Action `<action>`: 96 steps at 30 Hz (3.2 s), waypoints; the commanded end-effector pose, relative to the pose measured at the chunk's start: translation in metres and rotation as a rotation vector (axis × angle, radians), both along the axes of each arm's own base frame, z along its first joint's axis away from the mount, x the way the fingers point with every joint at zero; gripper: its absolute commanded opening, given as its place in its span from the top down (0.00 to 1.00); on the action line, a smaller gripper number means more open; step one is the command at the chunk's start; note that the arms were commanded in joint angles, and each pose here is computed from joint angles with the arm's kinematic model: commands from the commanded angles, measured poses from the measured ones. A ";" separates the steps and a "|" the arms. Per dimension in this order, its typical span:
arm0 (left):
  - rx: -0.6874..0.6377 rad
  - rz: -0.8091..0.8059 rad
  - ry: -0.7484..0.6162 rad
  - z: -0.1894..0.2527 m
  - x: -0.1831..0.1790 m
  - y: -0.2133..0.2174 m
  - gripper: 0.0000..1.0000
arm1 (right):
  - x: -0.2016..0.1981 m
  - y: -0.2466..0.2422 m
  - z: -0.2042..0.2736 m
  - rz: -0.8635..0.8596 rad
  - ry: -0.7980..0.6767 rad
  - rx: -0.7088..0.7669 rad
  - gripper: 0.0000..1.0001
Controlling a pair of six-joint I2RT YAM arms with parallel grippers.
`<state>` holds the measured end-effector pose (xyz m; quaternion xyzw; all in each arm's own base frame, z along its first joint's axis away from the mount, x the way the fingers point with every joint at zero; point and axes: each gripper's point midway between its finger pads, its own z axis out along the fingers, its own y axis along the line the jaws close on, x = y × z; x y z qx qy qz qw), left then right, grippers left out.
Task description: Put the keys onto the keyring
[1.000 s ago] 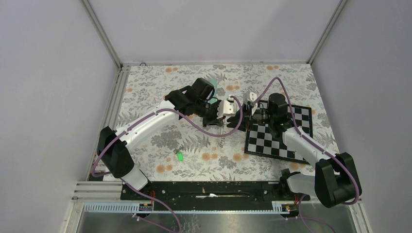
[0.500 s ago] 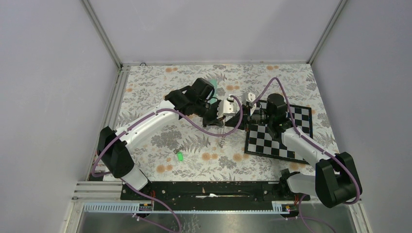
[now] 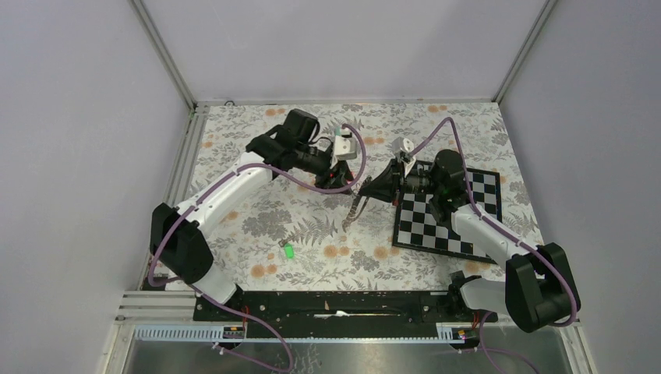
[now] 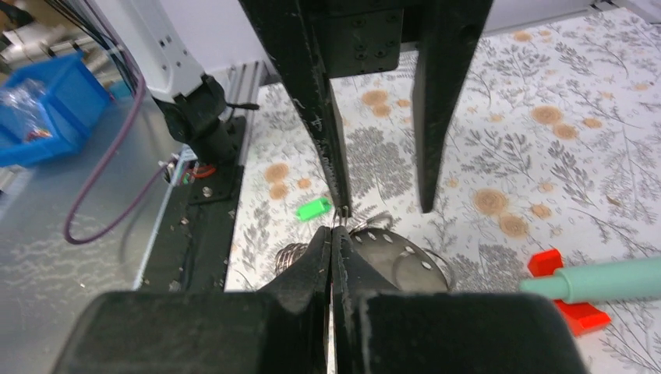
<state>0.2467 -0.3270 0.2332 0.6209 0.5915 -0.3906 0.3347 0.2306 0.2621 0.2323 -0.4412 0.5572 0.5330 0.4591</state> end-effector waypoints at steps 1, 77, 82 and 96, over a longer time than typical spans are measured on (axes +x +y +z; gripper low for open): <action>-0.182 -0.057 -0.054 0.040 -0.007 -0.002 0.53 | -0.003 0.005 0.044 0.040 -0.050 0.100 1.00; -0.208 -0.133 0.022 0.029 -0.023 -0.004 0.59 | 0.013 0.001 0.017 -0.037 0.028 0.084 1.00; -0.226 -0.128 0.034 0.032 -0.021 -0.008 0.62 | 0.013 0.002 0.016 -0.038 0.031 0.083 1.00; -0.221 -0.100 0.041 0.029 -0.014 -0.012 0.98 | 0.013 0.001 0.015 -0.038 0.029 0.081 1.00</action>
